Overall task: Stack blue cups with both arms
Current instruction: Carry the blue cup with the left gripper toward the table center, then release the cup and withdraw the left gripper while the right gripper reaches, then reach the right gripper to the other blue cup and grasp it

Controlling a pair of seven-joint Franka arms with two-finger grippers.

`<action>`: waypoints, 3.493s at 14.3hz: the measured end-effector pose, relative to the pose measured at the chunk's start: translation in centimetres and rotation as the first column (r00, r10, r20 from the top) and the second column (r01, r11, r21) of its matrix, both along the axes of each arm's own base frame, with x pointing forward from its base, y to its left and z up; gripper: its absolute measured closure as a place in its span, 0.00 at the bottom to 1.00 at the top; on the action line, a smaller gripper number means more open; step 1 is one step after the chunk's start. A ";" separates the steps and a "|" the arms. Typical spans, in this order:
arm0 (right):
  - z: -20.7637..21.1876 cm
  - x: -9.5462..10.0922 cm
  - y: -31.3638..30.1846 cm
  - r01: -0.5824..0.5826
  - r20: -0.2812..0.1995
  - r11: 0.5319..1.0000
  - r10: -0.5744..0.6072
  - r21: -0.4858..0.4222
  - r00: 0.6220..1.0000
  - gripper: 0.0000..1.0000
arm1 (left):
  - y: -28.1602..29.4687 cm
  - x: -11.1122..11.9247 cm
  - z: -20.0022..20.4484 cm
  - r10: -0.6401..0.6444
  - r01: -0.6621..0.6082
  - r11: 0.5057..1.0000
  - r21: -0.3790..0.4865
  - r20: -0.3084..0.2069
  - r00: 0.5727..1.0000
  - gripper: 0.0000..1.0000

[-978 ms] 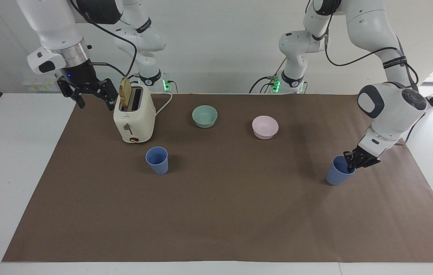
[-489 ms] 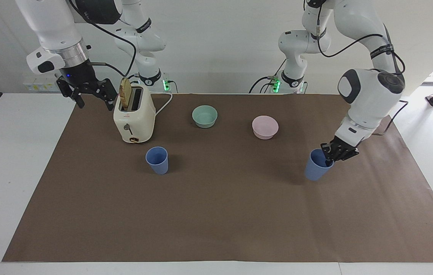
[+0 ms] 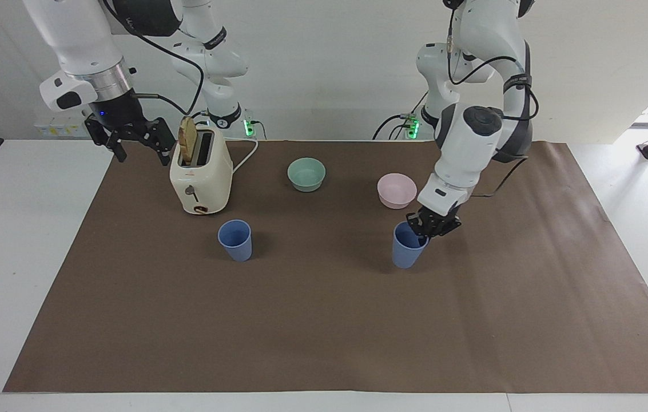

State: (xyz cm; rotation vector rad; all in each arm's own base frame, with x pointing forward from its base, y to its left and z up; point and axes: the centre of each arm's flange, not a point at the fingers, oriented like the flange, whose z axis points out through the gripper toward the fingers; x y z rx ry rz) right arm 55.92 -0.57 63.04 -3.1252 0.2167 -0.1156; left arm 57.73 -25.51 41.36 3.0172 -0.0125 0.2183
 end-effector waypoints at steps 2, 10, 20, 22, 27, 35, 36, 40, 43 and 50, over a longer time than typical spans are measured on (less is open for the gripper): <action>0.0 0.0 -0.3 0.006 0.000 1.000 -0.006 0.000 1.000 0.00 | -3.1 -1.6 -0.9 -0.011 0.011 1.000 0.001 -0.010 1.000 0.96; 0.0 0.0 -0.4 0.007 0.000 1.000 -0.007 0.000 1.000 0.00 | -8.2 -5.6 -4.2 -0.044 0.044 0.999 0.011 -0.023 0.999 0.91; -0.7 -0.1 -0.4 0.007 -0.015 1.000 -0.007 0.000 1.000 0.00 | -0.8 -3.3 2.6 -0.063 0.062 0.998 0.030 0.018 0.998 0.00; -2.1 0.1 -0.4 0.007 -0.023 1.000 -0.007 0.000 1.000 0.00 | 4.2 -2.5 6.2 -0.094 0.092 0.994 0.050 0.029 0.995 0.00; -8.2 2.4 1.8 -0.029 0.014 1.000 0.029 0.009 0.999 0.00 | 14.3 -0.5 15.1 -0.174 0.173 0.980 0.094 -0.003 0.985 0.00; -19.8 5.4 7.4 -0.102 -0.056 0.995 0.103 0.020 0.993 0.00 | 21.2 -2.0 23.5 -0.140 0.150 0.983 0.101 -0.101 0.985 0.00; -20.7 5.3 7.3 -0.100 -0.056 0.995 0.101 0.020 0.993 0.00 | 21.6 -2.1 23.4 -0.135 0.147 0.984 0.100 -0.113 0.984 0.00; -24.7 4.6 7.6 -0.104 -0.088 0.994 0.106 0.021 0.990 0.00 | 22.5 -2.1 23.2 -0.157 0.170 0.980 0.100 -0.125 0.980 0.00; -26.8 4.7 8.5 -0.112 -0.091 0.994 0.113 0.022 0.989 0.00 | 22.6 -2.3 23.7 -0.168 0.180 0.978 0.102 -0.114 0.979 0.00; -27.2 4.4 10.3 -0.121 -0.089 0.992 0.123 0.022 0.988 0.77 | 22.7 -2.7 24.3 -0.171 0.182 0.978 0.102 -0.110 0.979 0.00</action>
